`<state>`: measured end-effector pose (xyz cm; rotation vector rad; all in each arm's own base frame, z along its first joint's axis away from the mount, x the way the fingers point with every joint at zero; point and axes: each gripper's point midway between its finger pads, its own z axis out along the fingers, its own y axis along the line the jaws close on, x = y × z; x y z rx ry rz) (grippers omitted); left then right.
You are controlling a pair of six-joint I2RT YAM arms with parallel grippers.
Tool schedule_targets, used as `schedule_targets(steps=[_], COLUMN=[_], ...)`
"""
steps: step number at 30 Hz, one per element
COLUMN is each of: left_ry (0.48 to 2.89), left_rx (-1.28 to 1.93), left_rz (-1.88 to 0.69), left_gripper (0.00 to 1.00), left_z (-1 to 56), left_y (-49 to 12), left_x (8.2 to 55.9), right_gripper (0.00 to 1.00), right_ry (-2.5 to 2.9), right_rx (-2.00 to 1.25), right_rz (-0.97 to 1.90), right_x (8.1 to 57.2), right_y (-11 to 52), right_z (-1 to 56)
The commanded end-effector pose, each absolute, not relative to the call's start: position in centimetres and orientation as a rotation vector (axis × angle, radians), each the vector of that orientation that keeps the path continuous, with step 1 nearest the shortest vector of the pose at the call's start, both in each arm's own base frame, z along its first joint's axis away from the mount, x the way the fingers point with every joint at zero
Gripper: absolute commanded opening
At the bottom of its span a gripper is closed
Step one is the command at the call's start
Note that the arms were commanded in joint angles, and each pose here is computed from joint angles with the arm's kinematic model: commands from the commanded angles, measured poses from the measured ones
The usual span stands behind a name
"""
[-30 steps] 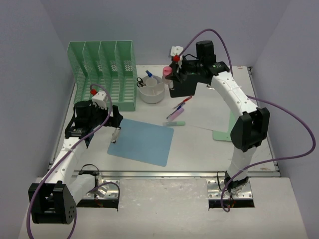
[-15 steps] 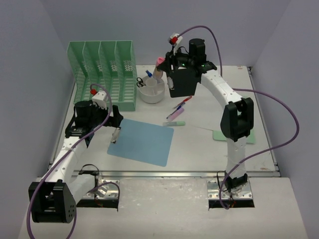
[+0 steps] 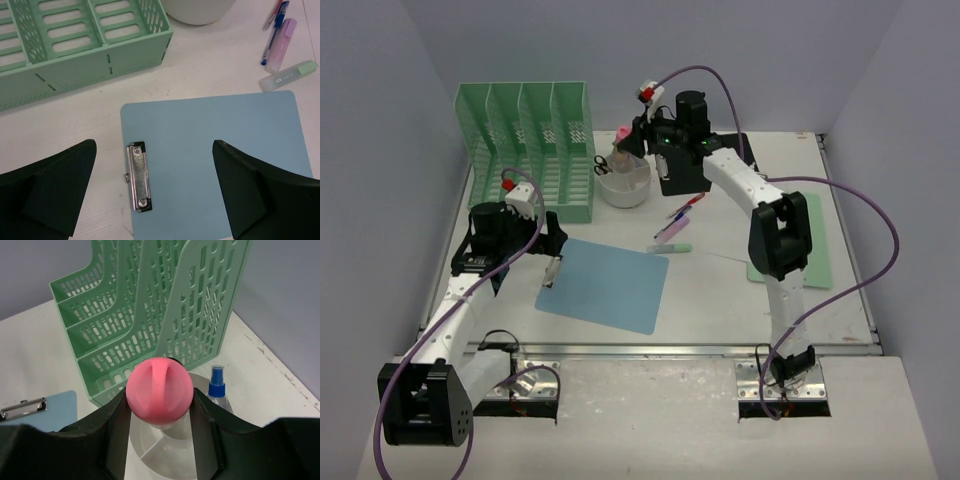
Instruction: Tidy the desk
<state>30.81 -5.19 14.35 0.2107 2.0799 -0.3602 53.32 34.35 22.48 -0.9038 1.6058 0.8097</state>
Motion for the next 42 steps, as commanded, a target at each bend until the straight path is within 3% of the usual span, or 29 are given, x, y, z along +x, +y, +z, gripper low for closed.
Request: schedule_targets(steps=[1,26,34,36,38,42], left_ry=[2.004,2.011,2.011,2.008,2.008,2.007], left_rx=[0.229,0.23,0.229,0.228,0.228,0.228], left_rz=[-0.346,-0.336,-0.332,-0.328,-0.326,-0.323], left_gripper=[1.0,1.0,1.0,1.0,1.0,1.0], left_z=[16.6,16.3,16.4,16.5,16.5,16.6], left_y=[-5.2,-5.0,-4.9,-4.9,-4.8,-4.8], left_x=[31.9,32.0,32.0,32.1,32.0,32.1], right_gripper=[0.01,0.01,0.09,0.15,0.3,0.48], right_ry=[1.477,1.523,1.546,1.551,1.56,1.564], right_rx=[-0.896,-0.951,-0.964,-0.966,-0.966,-0.958], right_rz=[0.741,0.694,0.698,0.696,0.696,0.698], right_x=[54.6,55.0,54.7,54.7,54.7,54.7], right_y=[34.3,34.4,34.7,34.7,34.8,34.8], right_z=[25.8,21.7,20.7,20.4,20.2,20.3])
